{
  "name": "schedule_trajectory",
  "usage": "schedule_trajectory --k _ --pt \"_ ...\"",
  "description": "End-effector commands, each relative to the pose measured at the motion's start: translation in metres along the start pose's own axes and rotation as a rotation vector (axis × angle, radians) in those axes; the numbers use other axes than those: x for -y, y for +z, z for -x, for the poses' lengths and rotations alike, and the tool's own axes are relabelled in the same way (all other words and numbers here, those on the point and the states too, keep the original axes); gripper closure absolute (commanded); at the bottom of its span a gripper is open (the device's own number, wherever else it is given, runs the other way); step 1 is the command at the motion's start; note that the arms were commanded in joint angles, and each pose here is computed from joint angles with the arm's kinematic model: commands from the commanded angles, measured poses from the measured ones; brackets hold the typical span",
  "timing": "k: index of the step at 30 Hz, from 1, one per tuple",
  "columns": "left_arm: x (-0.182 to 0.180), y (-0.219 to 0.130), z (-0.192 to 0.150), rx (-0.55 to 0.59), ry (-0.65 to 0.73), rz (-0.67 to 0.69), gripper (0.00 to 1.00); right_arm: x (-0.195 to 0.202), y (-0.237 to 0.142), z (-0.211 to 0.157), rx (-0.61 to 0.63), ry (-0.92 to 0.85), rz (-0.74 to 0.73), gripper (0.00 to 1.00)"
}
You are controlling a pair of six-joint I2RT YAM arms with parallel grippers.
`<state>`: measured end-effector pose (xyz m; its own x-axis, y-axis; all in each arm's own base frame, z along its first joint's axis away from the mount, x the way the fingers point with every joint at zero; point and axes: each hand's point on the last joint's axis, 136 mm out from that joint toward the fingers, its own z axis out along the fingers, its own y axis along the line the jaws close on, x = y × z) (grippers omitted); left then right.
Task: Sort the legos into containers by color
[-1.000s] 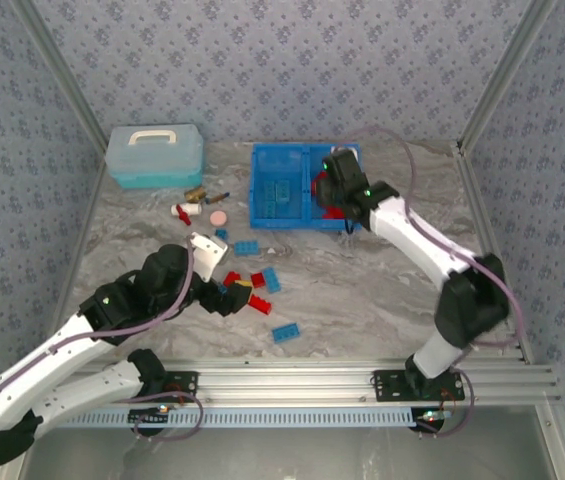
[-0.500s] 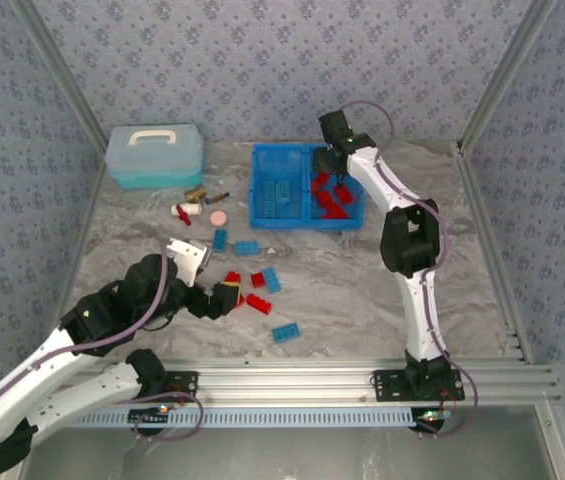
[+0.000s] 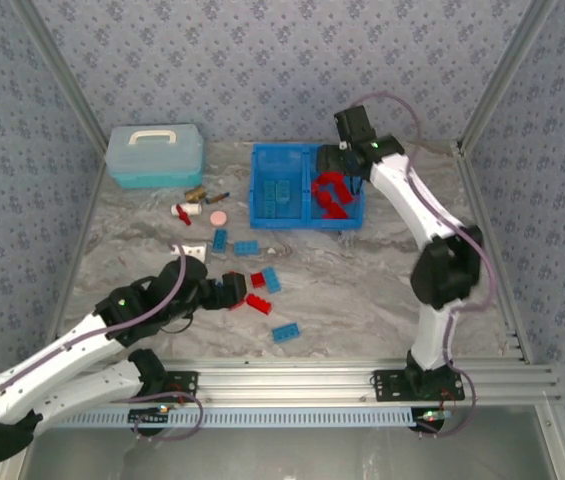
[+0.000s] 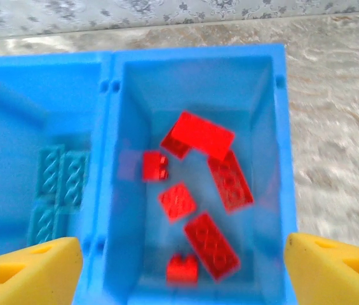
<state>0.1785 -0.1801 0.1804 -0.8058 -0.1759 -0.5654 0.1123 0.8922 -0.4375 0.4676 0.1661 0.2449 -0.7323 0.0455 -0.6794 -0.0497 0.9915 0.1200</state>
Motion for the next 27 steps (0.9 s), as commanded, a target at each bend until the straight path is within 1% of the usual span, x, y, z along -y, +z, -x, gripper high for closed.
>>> schedule_trajectory --k 1,2,4,6,7,10,12,15,17,20,22,27 --pt "0.005 0.017 -0.008 0.001 -0.259 0.052 0.03 -0.015 -0.068 -0.012 0.119 0.024 0.105 0.10" --pt "0.006 0.022 -0.014 -0.007 -0.308 0.079 0.04 -0.014 -0.083 -0.019 0.157 0.040 0.120 0.08" --pt "0.003 0.037 -0.032 -0.047 -0.426 0.157 0.07 -0.010 -0.110 -0.048 0.198 0.059 0.147 0.03" --pt "0.009 0.052 -0.046 -0.092 -0.476 0.189 0.07 0.001 -0.126 -0.079 0.213 0.087 0.144 0.00" --pt "0.012 0.059 -0.051 -0.105 -0.492 0.203 0.06 0.007 -0.136 -0.091 0.228 0.104 0.147 0.00" --pt "0.022 0.079 -0.060 -0.127 -0.517 0.225 0.04 0.032 -0.139 -0.130 0.234 0.156 0.108 0.00" --pt "0.025 0.090 -0.062 -0.124 -0.525 0.242 0.01 0.047 -0.142 -0.147 0.225 0.177 0.078 0.00" --pt "0.022 0.104 -0.064 -0.112 -0.526 0.286 0.01 0.059 -0.149 -0.165 0.197 0.171 0.056 0.00" --pt "0.020 0.114 -0.066 -0.115 -0.533 0.295 0.03 0.064 -0.154 -0.171 0.192 0.167 0.051 0.00" --pt "0.015 0.128 -0.071 -0.151 -0.548 0.312 0.12 0.068 -0.157 -0.176 0.195 0.174 0.049 0.00" --pt "0.010 0.135 -0.078 -0.180 -0.561 0.336 0.23 0.068 -0.158 -0.178 0.191 0.174 0.056 0.00" --pt "0.003 0.142 -0.094 -0.228 -0.557 0.374 0.42 0.068 -0.156 -0.182 0.180 0.182 0.059 0.00"
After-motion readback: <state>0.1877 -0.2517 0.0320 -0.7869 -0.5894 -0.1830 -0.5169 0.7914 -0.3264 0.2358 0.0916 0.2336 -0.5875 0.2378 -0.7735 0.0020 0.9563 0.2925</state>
